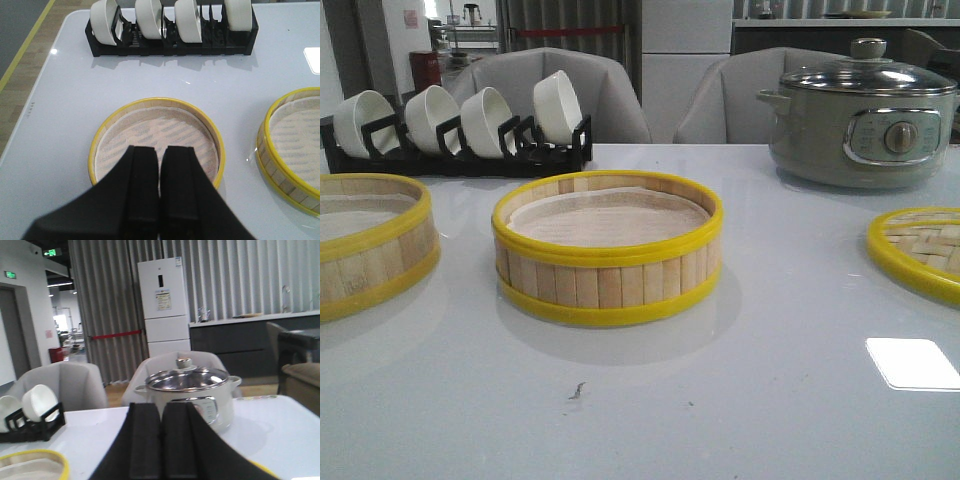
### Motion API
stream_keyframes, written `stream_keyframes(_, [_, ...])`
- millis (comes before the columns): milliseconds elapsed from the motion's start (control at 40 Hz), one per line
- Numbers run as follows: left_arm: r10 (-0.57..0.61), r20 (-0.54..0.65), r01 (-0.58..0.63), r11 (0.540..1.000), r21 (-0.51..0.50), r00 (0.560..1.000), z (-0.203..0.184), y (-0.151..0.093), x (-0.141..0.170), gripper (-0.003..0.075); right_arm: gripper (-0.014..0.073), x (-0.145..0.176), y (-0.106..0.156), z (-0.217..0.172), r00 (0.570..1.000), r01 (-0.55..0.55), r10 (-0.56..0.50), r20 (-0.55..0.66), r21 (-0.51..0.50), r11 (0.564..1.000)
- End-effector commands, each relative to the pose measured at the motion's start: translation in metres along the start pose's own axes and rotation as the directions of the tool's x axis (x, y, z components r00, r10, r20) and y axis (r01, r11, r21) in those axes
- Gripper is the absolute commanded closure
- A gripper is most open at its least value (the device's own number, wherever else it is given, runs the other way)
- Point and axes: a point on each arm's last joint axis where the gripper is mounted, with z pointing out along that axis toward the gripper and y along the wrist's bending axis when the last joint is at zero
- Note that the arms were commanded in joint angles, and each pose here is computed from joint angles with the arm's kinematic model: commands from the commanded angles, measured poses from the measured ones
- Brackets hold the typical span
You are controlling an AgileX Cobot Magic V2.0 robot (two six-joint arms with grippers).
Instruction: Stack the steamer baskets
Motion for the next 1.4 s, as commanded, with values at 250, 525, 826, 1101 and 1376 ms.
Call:
stream_keyframes(250, [0.064,0.109,-0.066,0.998,0.016,0.992,-0.011,-0.008,-0.014,0.0629,0.0547,-0.077,0.023,0.105,0.937,0.007,-0.014,-0.348,-0.020,1.000])
stream_keyframes(525, [0.098,0.102,-0.102,0.994,0.039,0.990,-0.012,-0.015,-0.013,0.0629,0.0547,-0.069,0.025,0.158,0.857,-0.019,0.012,-0.515,-0.007,1.000])
stream_keyframes(826, [0.094,0.099,-0.099,0.994,0.041,0.991,-0.012,-0.015,-0.013,0.0629,0.0547,-0.064,0.023,0.169,0.869,-0.017,0.017,-0.495,0.004,1.000])
stream_keyframes(1101, [0.054,0.113,-0.063,0.995,0.075,0.992,-0.012,-0.018,-0.014,0.0629,0.0547,-0.063,0.023,0.169,0.864,-0.016,0.016,-0.504,0.004,1.000])
stream_keyframes(1376, [-0.041,0.093,0.032,0.995,0.096,0.995,-0.009,-0.019,-0.014,0.0608,0.0290,-0.044,0.023,0.167,0.756,0.001,-0.010,-0.655,-0.014,1.000])
